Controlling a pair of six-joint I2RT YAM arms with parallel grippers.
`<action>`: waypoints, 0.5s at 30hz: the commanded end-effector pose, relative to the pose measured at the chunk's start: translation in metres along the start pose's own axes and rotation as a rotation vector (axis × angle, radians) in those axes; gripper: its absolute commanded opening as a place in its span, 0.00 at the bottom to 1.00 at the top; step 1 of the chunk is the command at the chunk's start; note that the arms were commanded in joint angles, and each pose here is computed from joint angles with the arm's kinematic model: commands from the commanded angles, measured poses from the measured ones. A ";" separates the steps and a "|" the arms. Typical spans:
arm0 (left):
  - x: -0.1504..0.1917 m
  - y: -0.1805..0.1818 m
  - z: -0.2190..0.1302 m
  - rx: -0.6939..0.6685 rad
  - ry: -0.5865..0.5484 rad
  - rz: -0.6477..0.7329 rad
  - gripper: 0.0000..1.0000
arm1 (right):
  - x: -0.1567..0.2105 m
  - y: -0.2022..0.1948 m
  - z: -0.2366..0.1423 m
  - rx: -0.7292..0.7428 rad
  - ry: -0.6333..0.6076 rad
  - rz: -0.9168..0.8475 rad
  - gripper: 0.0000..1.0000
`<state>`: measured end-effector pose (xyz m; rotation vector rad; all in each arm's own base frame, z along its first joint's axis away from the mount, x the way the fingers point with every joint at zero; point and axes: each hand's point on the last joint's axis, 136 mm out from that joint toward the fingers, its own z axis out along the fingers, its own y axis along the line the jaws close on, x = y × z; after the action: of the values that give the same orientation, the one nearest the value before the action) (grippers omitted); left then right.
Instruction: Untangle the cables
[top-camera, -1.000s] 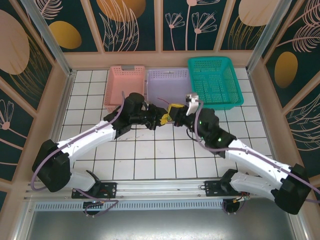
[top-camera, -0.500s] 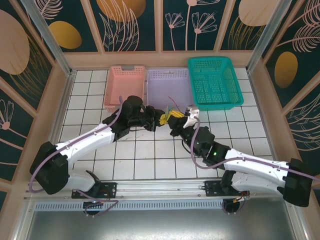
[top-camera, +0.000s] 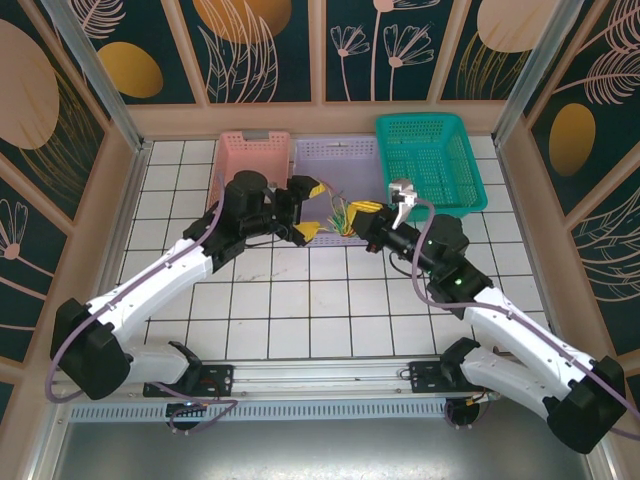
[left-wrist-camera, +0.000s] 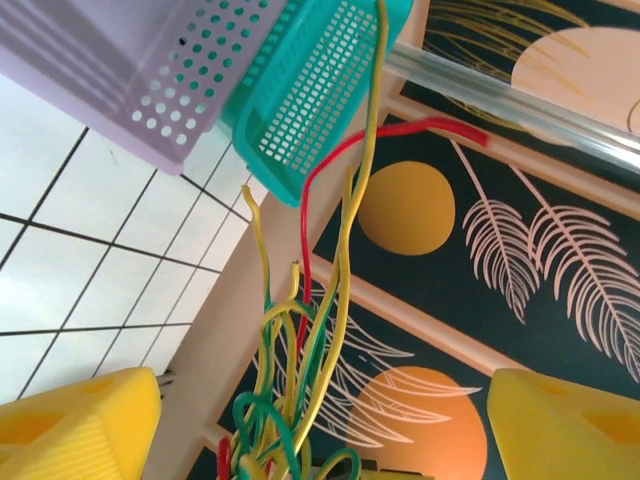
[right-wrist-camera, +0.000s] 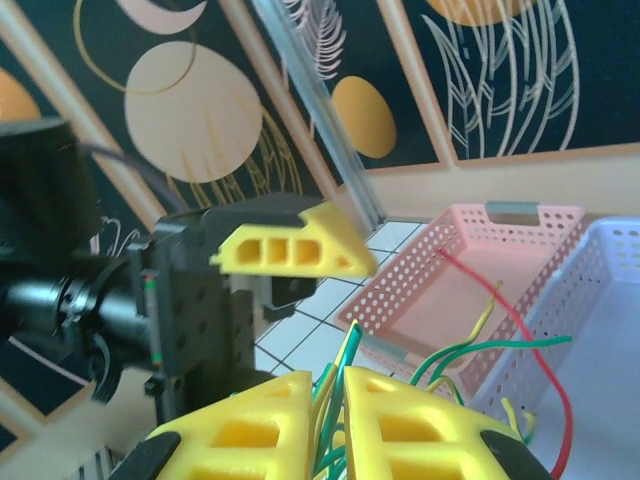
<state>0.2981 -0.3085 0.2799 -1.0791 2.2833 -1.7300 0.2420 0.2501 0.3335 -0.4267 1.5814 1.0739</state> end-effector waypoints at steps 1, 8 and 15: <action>0.012 -0.002 0.006 -0.045 0.063 0.089 0.87 | -0.008 0.014 -0.002 -0.071 -0.011 -0.094 0.00; 0.027 0.023 0.021 -0.132 0.134 0.098 0.85 | -0.017 0.018 0.008 -0.105 -0.069 -0.103 0.00; 0.039 0.031 0.034 -0.124 0.176 0.083 0.79 | -0.015 0.020 0.015 -0.126 -0.090 -0.096 0.00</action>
<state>0.2823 -0.3386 0.2531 -0.9265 2.4979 -1.6514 0.2478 0.2632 0.3344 -0.4965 1.5232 1.0688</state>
